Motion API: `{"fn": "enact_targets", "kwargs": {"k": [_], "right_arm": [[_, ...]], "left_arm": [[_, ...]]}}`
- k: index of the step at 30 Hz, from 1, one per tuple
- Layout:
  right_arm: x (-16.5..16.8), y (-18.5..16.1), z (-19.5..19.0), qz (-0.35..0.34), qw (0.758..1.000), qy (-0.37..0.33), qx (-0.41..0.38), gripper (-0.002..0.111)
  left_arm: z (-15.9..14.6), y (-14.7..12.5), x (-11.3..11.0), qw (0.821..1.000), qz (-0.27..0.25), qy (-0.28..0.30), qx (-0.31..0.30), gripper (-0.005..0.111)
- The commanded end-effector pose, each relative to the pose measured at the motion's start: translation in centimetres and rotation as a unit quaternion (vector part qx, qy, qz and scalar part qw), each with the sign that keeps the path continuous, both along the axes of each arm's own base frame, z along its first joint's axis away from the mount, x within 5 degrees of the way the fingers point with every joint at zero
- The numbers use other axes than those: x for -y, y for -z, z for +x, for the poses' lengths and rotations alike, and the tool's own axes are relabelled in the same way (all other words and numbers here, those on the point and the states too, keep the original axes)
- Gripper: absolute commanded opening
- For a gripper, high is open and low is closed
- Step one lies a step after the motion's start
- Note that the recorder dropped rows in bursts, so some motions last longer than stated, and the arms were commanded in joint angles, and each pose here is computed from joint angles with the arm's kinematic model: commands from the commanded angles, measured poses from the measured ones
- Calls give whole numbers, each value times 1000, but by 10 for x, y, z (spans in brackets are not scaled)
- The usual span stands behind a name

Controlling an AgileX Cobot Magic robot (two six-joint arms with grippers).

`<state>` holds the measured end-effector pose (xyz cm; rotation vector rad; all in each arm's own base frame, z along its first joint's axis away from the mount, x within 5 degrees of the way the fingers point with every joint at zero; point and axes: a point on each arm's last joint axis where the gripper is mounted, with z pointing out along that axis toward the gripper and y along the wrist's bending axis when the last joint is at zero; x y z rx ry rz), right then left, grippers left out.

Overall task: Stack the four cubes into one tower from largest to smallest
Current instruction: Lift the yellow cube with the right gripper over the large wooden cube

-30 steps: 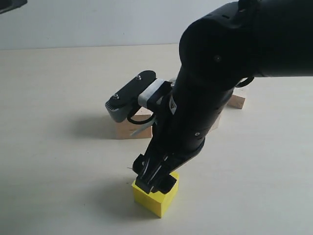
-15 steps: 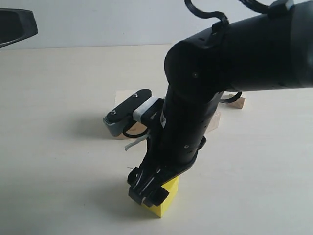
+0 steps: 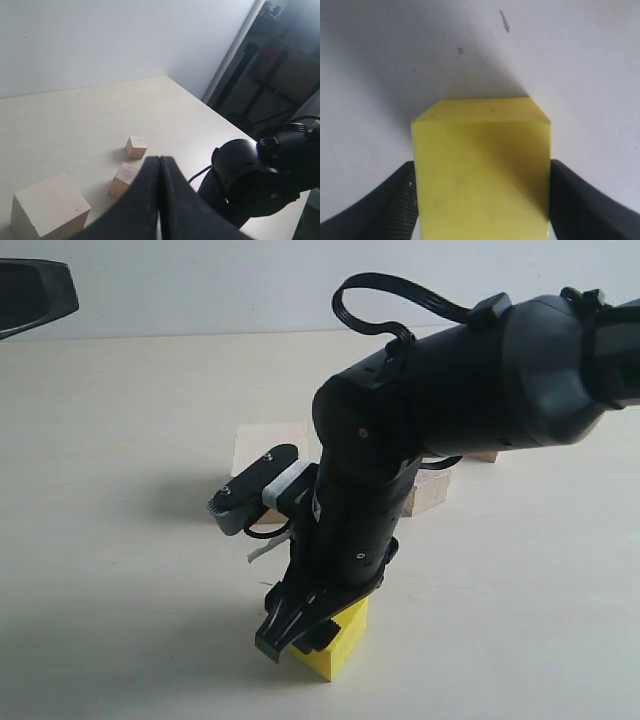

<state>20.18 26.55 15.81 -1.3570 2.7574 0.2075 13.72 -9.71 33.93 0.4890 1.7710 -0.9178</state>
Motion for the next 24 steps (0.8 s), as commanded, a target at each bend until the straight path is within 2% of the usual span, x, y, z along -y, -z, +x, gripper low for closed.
{"fn": "enact_targets", "kwargs": {"k": [1, 5, 9, 16, 24], "right_arm": [[-2, -2, 1, 3, 1000, -1, 5, 43], [0, -2, 0, -6, 1000, -2, -3, 19], [1, -6, -2, -22, 1000, -5, -19, 1], [-5, -34, 5, -42, 999, -20, -27, 0], [9, -89, 25, -77, 990, -59, 102, 0]], "left_arm": [[-2, 0, 1, 1000, -3, 6, -1, 0], [-3, 0, 1, 1000, -3, 11, -2, 0], [-3, 0, 2, 1000, -3, 13, -2, 0], [-5, 0, 3, 1000, -3, 24, -4, 0], [-8, 1, 5, 999, -4, 49, -9, 0]]}}
